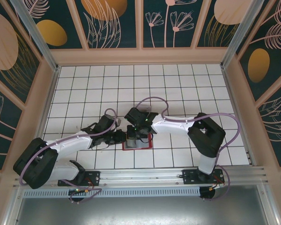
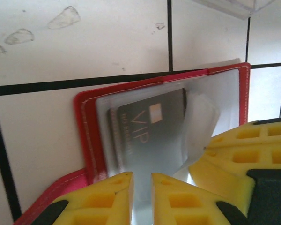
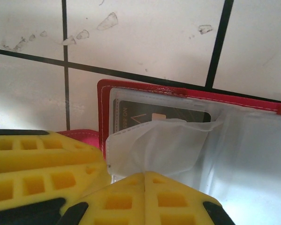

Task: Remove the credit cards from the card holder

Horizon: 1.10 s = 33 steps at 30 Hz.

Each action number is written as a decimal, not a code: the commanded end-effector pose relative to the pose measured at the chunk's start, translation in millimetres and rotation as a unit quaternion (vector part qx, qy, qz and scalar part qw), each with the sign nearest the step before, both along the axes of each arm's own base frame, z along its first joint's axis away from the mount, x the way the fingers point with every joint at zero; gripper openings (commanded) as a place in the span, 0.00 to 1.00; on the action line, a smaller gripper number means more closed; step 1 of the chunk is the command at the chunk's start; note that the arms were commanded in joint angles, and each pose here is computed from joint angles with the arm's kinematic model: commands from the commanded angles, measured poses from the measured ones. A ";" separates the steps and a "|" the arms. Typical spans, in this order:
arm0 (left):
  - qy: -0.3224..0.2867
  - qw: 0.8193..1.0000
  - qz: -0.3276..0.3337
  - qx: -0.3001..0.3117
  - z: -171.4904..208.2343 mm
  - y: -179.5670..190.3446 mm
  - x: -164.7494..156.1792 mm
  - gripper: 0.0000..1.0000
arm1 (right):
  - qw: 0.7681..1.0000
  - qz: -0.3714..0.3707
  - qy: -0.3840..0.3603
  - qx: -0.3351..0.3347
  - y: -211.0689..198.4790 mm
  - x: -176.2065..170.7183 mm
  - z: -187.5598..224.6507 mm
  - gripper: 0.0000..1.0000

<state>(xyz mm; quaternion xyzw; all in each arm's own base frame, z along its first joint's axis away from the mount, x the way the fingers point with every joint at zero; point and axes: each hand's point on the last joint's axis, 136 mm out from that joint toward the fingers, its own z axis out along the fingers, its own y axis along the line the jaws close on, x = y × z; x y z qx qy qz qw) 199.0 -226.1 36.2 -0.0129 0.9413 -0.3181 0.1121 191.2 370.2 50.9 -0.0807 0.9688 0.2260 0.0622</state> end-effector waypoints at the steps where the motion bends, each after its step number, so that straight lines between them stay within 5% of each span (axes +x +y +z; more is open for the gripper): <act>1: 0.015 1.000 -0.008 -0.011 -5.0 -5.7 -5.2 0.19 | 1.000 -0.008 -0.006 0.024 2.6 2.1 14.4 0.03; 8: 0.017 1.000 -0.007 -0.022 -5.6 -9.9 -4.9 0.19 | 1.000 -0.008 -0.006 0.018 -1.5 0.7 12.9 0.06; 15: 0.012 0.999 -0.012 -0.034 0.9 -15.3 -2.5 0.19 | 0.999 -0.031 -0.033 0.006 -20.7 10.1 26.9 0.27; 33: 0.006 0.998 -0.043 -0.044 19.8 -51.6 11.3 0.19 | 0.992 -0.102 -0.072 0.009 -87.8 34.1 50.1 0.31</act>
